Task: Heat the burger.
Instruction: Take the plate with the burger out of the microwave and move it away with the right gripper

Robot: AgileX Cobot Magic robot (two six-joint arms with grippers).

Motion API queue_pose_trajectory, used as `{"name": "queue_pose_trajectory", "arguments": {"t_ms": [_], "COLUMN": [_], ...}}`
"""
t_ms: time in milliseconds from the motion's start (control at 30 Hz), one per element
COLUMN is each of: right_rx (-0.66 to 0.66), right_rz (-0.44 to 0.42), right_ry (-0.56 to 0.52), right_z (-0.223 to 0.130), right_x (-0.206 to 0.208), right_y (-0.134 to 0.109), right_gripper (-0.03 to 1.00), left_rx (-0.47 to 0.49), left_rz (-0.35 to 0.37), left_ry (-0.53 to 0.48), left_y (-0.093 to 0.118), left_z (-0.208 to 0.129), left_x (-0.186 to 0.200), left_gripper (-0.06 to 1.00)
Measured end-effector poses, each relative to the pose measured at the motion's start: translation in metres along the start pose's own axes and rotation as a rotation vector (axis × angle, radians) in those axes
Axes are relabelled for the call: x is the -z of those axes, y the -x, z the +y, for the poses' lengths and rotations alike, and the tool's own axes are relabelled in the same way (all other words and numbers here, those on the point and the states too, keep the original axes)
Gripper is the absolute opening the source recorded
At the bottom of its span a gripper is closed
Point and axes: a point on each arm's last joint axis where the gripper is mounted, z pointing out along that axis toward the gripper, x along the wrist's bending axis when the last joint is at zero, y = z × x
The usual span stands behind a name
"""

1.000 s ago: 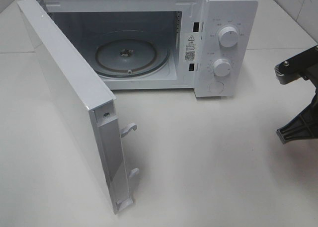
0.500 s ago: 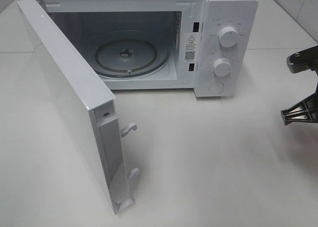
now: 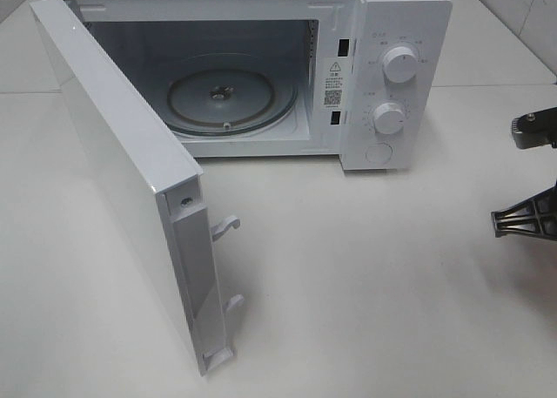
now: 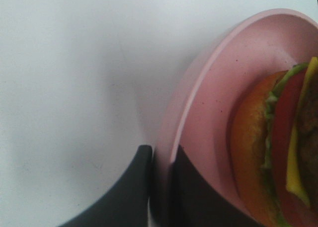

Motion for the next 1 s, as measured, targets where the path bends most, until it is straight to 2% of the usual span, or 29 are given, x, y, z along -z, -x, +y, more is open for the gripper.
{"name": "queue_pose_trajectory", "arguments": {"t_ms": [367,767,900,967,1000], "right_rx": [-0.034,0.055,0.057,0.055,0.055], "right_rz": [0.004,0.003,0.002,0.002,0.002], "right_ry": [0.016,-0.061,-0.058,-0.054,-0.054], "right_z": [-0.016,-0.026,-0.026,-0.025,-0.025], "right_x": [-0.013,-0.041,-0.041,-0.039,-0.039], "right_y": [-0.003,-0.021,-0.021,-0.02,-0.02], "right_gripper": [0.09,0.09,0.1,0.17,0.17], "left_rx": [0.0,0.0,0.0,0.0,0.0], "left_rz": [0.0,0.0,0.0,0.0,0.0], "left_ry": [0.0,0.0,0.0,0.0,0.0], "left_y": [0.0,0.0,0.0,0.0,0.0], "left_z": [0.0,0.0,0.0,0.0,0.0], "left_x": [0.0,0.0,0.0,0.0,0.0], "left_gripper": [1.0,1.0,1.0,1.0,1.0]}}
